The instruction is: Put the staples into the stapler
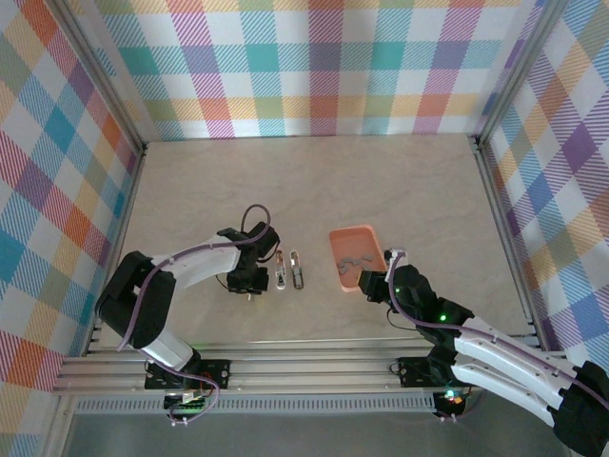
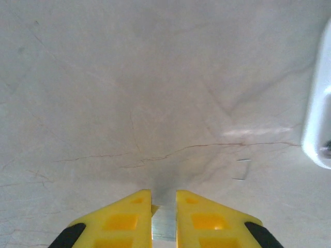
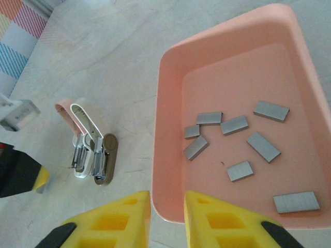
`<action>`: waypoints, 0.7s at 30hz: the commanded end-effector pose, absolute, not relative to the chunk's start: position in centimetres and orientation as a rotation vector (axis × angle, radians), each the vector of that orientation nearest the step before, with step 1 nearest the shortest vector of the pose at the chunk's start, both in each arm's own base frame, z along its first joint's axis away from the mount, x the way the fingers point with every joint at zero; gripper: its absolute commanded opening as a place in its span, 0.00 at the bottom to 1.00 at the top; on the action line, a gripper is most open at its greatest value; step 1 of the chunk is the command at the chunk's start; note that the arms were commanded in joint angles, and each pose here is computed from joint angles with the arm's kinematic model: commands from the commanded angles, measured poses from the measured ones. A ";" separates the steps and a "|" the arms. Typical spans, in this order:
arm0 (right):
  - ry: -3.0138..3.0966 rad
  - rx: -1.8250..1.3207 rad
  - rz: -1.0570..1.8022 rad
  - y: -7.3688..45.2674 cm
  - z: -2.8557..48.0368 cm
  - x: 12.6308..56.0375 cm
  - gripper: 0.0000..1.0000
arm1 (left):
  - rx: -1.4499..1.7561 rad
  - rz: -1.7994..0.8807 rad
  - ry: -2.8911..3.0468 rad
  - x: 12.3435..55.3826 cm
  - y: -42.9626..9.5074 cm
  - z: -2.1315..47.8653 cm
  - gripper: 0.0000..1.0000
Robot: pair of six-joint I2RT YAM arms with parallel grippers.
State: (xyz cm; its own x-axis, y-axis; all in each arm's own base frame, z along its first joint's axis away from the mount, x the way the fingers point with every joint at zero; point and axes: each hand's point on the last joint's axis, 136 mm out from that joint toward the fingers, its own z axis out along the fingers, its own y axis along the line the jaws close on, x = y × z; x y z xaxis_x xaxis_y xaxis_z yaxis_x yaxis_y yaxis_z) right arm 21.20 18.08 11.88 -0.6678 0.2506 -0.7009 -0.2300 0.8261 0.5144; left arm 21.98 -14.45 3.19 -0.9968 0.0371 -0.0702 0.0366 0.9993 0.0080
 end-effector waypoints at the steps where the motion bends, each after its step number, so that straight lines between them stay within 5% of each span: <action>1: 2.139 0.022 0.705 17.6 12.2 21.9 0.25 | -0.052 -0.059 2.961 23.8 -16.0 6.0 0.15; 21: 2.225 -0.016 0.614 17.5 10.5 26.2 0.32 | -0.192 -0.020 2.736 27.0 -22.5 7.7 0.16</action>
